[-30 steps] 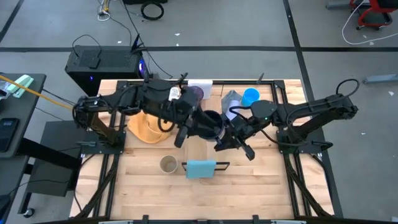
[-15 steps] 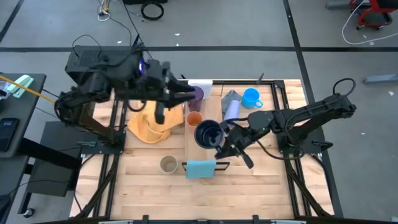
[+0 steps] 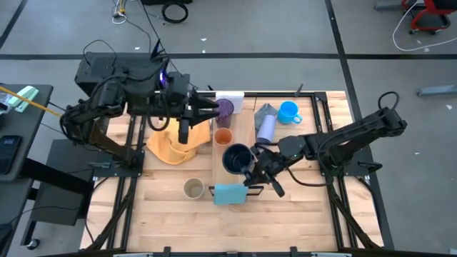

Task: Stack small to large cups/mugs on shelf
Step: Put the dark blue mug on the shelf

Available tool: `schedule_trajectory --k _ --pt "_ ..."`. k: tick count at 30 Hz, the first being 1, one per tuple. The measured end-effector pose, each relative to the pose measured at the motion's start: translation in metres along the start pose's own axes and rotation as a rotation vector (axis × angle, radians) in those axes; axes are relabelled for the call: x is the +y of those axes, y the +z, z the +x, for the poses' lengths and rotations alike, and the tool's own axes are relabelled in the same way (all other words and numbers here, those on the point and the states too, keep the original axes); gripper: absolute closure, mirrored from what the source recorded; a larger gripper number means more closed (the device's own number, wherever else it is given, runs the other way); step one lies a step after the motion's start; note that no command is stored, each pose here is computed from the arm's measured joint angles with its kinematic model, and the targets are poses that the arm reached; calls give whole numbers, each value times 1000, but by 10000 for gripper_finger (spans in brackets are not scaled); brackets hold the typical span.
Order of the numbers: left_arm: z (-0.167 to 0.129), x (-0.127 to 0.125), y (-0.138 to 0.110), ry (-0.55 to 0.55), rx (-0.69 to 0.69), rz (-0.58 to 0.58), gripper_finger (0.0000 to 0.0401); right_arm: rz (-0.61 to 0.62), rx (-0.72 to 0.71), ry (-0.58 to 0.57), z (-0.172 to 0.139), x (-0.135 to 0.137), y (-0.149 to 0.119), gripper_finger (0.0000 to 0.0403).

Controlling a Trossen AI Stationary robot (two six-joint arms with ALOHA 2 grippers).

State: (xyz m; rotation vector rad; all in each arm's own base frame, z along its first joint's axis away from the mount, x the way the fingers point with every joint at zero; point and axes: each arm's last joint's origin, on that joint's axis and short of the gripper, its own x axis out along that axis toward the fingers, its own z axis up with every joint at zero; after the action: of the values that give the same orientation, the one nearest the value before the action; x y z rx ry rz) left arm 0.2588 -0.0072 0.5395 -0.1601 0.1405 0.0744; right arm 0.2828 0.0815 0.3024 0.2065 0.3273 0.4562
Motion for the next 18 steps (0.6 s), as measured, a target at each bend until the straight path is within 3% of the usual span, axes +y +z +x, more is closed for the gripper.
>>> schedule_trajectory --k 10,18 --pt "0 0 -1 2 10 3 280 8 -42 230 0 -2 -18 391" --pt "0 0 -2 3 16 4 275 3 -16 210 -7 -31 -29 391"
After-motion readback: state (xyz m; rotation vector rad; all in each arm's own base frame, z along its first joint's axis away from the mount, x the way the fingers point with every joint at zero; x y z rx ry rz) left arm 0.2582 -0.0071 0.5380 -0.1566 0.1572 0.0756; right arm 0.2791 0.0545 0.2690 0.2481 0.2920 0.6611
